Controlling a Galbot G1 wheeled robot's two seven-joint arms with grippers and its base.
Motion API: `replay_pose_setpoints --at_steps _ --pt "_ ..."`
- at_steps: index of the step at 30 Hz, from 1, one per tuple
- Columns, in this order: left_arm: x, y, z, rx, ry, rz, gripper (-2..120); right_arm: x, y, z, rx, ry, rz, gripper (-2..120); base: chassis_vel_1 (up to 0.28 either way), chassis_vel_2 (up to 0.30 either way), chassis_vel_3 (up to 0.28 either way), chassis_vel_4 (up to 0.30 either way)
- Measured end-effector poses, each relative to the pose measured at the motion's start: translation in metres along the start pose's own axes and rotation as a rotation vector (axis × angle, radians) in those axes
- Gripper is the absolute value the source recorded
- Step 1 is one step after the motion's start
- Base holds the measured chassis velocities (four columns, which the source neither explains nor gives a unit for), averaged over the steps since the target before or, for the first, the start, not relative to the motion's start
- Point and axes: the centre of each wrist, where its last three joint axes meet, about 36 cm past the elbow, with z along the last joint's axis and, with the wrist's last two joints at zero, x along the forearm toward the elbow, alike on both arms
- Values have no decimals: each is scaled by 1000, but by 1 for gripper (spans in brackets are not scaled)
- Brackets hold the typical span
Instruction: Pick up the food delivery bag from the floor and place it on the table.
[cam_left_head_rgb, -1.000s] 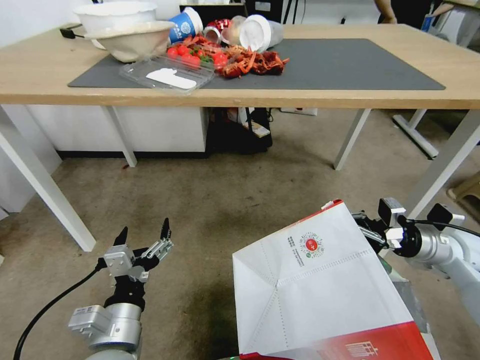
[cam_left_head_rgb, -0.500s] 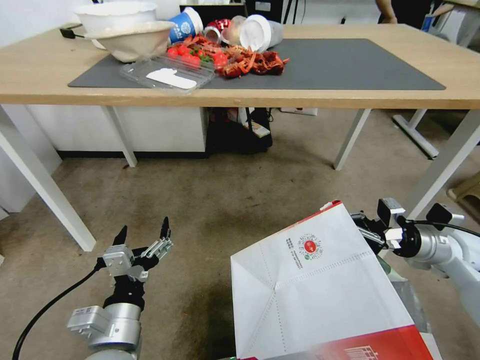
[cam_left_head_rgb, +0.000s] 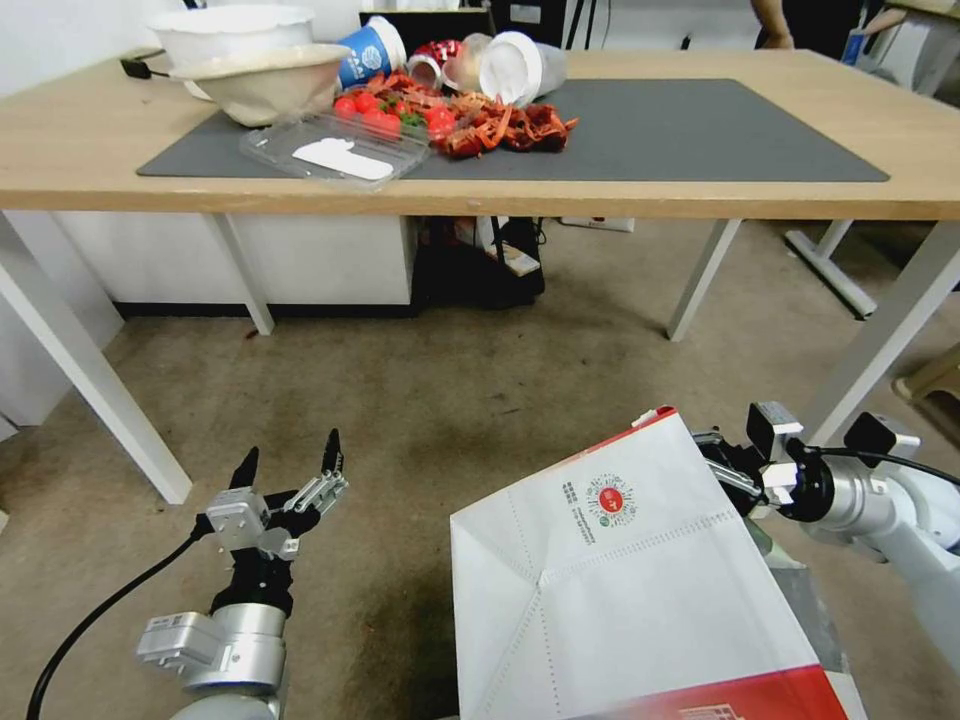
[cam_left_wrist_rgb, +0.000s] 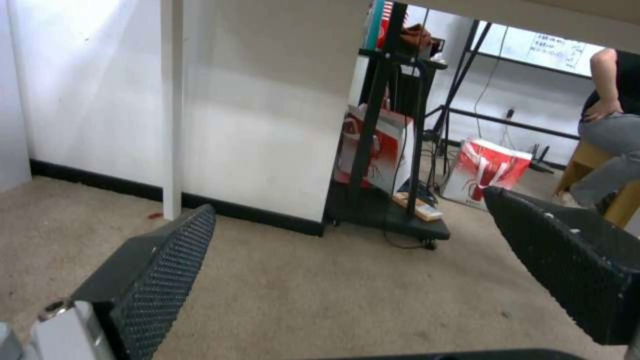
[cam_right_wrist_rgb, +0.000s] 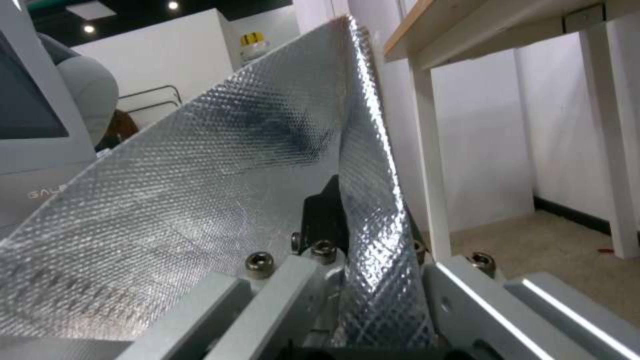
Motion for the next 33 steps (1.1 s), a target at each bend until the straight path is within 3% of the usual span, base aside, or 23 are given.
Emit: replay_pose_setpoints --at_steps 33 --pt "1 -1 -1 -15 5 -10 100 -4 1 4 1 -3 -1 0 0 0 0 0"
